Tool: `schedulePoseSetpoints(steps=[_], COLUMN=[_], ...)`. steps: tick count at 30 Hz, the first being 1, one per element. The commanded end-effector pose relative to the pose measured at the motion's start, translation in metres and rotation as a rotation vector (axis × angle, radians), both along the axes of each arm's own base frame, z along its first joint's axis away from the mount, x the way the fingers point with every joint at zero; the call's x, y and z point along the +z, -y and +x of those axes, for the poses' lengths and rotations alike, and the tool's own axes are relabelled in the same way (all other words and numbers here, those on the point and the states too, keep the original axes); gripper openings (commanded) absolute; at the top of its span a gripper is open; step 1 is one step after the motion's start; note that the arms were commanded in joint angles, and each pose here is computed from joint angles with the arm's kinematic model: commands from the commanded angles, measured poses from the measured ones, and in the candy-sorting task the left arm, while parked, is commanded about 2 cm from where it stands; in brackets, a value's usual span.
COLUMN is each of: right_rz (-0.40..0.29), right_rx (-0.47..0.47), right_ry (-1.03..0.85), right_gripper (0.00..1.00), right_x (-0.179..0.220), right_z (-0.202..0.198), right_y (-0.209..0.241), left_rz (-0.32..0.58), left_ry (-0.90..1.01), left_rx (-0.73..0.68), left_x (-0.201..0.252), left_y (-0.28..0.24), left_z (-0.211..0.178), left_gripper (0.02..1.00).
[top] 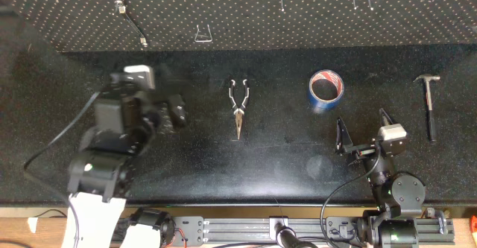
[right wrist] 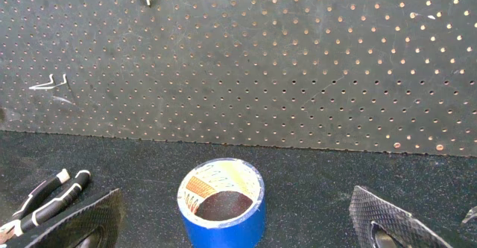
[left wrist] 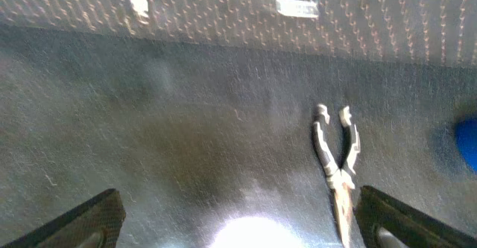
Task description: Place Tools Onto Pegboard
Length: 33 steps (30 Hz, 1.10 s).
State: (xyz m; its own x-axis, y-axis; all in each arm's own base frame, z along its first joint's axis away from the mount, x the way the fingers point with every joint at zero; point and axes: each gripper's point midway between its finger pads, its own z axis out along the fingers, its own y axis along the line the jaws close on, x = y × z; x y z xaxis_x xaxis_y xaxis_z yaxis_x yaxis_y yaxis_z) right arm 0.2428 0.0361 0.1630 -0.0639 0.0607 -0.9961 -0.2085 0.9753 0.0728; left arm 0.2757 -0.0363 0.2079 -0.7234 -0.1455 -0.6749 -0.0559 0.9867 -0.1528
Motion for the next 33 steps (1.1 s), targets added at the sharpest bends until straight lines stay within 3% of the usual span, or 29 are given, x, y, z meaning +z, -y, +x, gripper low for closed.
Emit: schedulePoseSetpoints(steps=[1,7,13,21,33], right_rz=[0.011,0.011,0.011,0.011,0.011], right_rx=[0.001,0.001,0.001,0.001,0.001], right_ry=[-0.003,-0.003,-0.003,-0.003,-0.003], right_gripper=[0.987,0.987,0.987,0.987,0.987], right_x=[-0.001,-0.001,-0.001,-0.001,-0.001], right_z=[0.0,0.0,0.0,0.0,0.0], right_y=[0.0,0.0,0.0,0.0,0.0], left_rz=[-0.065,0.083,-0.016,0.033,0.075], left_ry=[-0.203,-0.42,-0.612,-0.67,-0.655], left_rx=[0.065,-0.107,-0.117,-0.086,-0.068], left_x=[-0.029,-0.045,-0.091,-0.149,-0.177], left_y=[0.045,0.103,0.139,0.143,0.142], left_z=[0.002,0.026,0.052,0.071,0.086], left_gripper=[0.998,0.996,0.996,0.998,0.998])
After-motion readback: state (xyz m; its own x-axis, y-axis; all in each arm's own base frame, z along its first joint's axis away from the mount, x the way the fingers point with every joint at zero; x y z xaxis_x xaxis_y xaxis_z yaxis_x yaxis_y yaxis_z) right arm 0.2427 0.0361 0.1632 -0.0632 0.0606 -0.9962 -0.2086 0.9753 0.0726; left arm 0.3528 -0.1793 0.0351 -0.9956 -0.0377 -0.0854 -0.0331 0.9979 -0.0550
